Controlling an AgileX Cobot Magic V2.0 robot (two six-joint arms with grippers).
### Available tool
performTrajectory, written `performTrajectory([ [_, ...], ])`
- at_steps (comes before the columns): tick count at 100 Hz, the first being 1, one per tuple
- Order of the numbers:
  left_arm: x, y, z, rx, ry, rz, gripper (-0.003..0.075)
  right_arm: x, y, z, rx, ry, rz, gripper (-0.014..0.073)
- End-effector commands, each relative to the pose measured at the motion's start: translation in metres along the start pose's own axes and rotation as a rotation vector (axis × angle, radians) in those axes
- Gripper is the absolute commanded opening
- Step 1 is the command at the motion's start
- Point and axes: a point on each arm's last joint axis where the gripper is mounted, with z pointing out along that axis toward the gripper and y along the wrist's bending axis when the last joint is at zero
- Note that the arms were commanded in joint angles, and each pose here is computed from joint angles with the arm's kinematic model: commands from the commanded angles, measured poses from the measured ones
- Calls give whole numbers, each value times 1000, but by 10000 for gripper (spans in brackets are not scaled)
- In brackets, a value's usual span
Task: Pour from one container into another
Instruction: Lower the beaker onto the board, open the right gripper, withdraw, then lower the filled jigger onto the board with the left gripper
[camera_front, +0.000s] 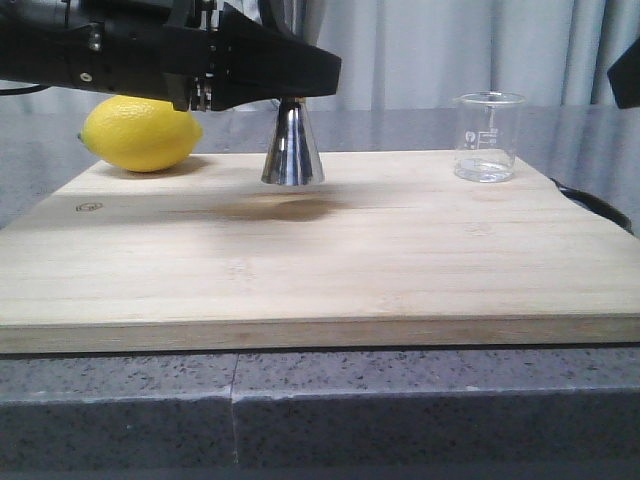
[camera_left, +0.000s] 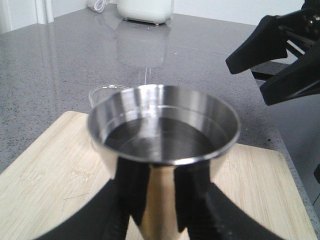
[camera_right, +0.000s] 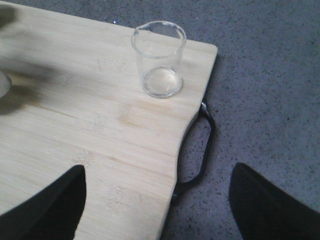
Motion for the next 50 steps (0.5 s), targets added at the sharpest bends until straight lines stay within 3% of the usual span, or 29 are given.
performTrajectory([
  [1, -32, -9, -2, 51, -152, 26, 199, -12, -2, -6, 13, -75, -7, 513],
  [34, -31, -9, -2, 51, -149, 25, 199, -13, -2, -6, 16, -76, -24, 513],
  [50, -31, -9, -2, 44, -153, 110, 199, -14, -2, -6, 18, -95, -31, 513],
])
